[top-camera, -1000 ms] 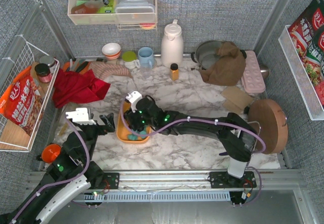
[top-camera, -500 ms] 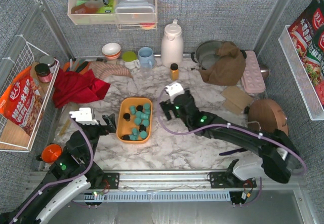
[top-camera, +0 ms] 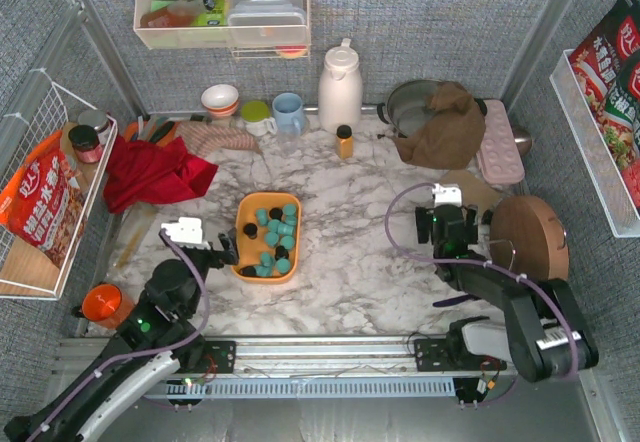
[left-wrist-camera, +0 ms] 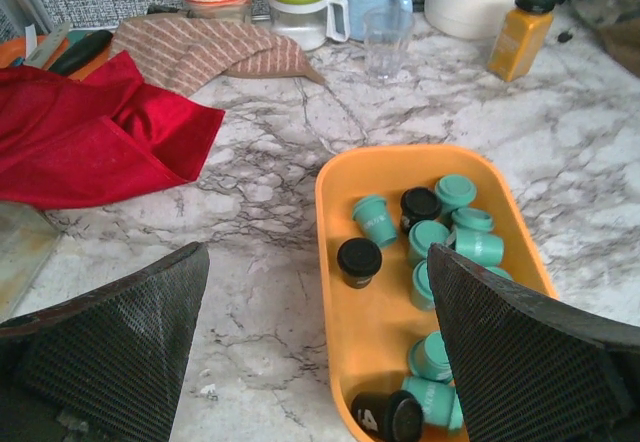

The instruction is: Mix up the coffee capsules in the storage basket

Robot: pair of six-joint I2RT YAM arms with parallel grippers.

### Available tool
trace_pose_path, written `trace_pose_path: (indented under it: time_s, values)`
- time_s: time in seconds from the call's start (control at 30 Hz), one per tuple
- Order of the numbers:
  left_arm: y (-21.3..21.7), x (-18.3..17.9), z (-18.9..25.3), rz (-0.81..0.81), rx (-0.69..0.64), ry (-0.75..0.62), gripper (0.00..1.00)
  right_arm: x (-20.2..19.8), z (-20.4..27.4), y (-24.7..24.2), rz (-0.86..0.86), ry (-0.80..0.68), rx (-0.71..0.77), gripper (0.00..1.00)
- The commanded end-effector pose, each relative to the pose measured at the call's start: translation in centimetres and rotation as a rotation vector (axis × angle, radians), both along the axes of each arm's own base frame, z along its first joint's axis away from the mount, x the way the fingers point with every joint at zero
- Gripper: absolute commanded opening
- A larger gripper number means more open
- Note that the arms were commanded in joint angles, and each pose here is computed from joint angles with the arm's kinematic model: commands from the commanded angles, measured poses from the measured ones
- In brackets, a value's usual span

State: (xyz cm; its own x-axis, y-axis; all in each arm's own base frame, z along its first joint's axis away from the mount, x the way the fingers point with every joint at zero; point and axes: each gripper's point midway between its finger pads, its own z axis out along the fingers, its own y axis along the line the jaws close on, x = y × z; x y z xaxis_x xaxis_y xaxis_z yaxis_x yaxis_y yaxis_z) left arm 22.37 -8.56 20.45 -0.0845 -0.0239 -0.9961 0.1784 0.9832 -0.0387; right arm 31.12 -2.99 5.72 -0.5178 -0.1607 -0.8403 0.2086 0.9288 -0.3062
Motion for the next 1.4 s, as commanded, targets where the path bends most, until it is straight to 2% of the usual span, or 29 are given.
trace_pose_path:
  time_s: [0.0,0.1,0.13,0.17,0.2,0.23,0.33,0.43,0.5,0.57,0.63,0.77,0.83,0.93,1.07,1.17,1.23,1.27,1.3,1.37]
  values:
    - [-0.6,1.0,1.0,-0.017,0.02,-0.119,0.99,4.4,2.5,1.7,0.076,-0.243,0.154,0.99]
    - [-1.0,1.9,0.4,0.004,-0.007,-0.198,0.99,5.4,-0.7,1.2,0.063,-0.226,0.211,0.99]
    - [-0.9,2.2,-0.1,0.021,-0.002,-0.222,0.99,6.2,0.2,1.1,0.067,-0.296,0.217,0.99]
    - [-0.6,2.6,-0.8,0.048,0.01,-0.242,0.99,6.1,0.5,1.1,0.07,-0.289,0.226,0.99]
    - [0.1,2.9,-1.7,0.089,0.029,-0.251,0.99,5.7,-0.3,1.2,0.077,-0.218,0.242,0.99]
    - [0.9,3.1,-2.3,0.141,0.043,-0.253,0.99,6.3,-0.3,1.7,0.128,-0.227,0.273,0.99]
    - [3.6,4.0,-3.2,0.295,0.085,-0.248,1.0,6.5,-0.6,3.2,0.235,-0.16,0.295,0.99]
    - [3.9,5.9,-4.6,0.3,0.229,-0.172,0.99,6.9,-0.6,3.6,0.262,-0.185,0.301,0.99]
    - [4.5,7.5,-6.2,0.305,0.262,-0.11,1.0,6.5,-0.6,3.6,0.268,-0.16,0.298,0.99]
    - [6.9,8.4,-8.3,0.38,0.195,-0.057,1.0,6.6,-0.6,3.6,0.271,-0.182,0.297,0.99]
    - [7.7,9.4,-8.7,0.393,0.196,-0.06,1.0,6.7,-0.6,3.2,0.242,-0.182,0.294,0.99]
    - [7.6,12.4,-8.7,0.322,0.161,-0.061,1.0,7.1,-0.8,2.6,0.192,-0.128,0.303,0.99]
    - [8.8,13.9,-10.0,0.365,0.145,0.038,1.0,7.3,-0.8,2.8,0.202,-0.135,0.301,0.99]
    - [10.1,15.6,-10.7,0.373,0.083,0.111,1.0,7.2,-0.8,2.8,0.199,-0.131,0.302,0.99]
    - [12.0,16.3,-11.3,0.358,-0.024,0.156,1.0,7.2,-0.8,2.8,0.2,-0.13,0.301,0.99]
    - [12.5,16.2,-10.5,0.345,0.027,0.105,0.99,7.2,-0.8,2.8,0.2,-0.129,0.302,0.99]
    - [13.3,14.6,-10.3,0.381,-0.015,-0.035,0.99,7.2,-0.8,2.8,0.199,-0.129,0.302,0.99]
    - [14.0,13.2,-9.0,0.418,-0.043,-0.152,0.99,7.2,-0.8,2.7,0.199,-0.13,0.301,0.99]
    - [14.7,11.8,-9.3,0.458,-0.066,-0.149,0.99,7.2,-0.8,2.8,0.2,-0.13,0.302,0.99]
    - [16.2,11.3,-10.1,0.558,-0.101,-0.09,0.99,7.2,-0.8,2.8,0.2,-0.129,0.303,0.99]
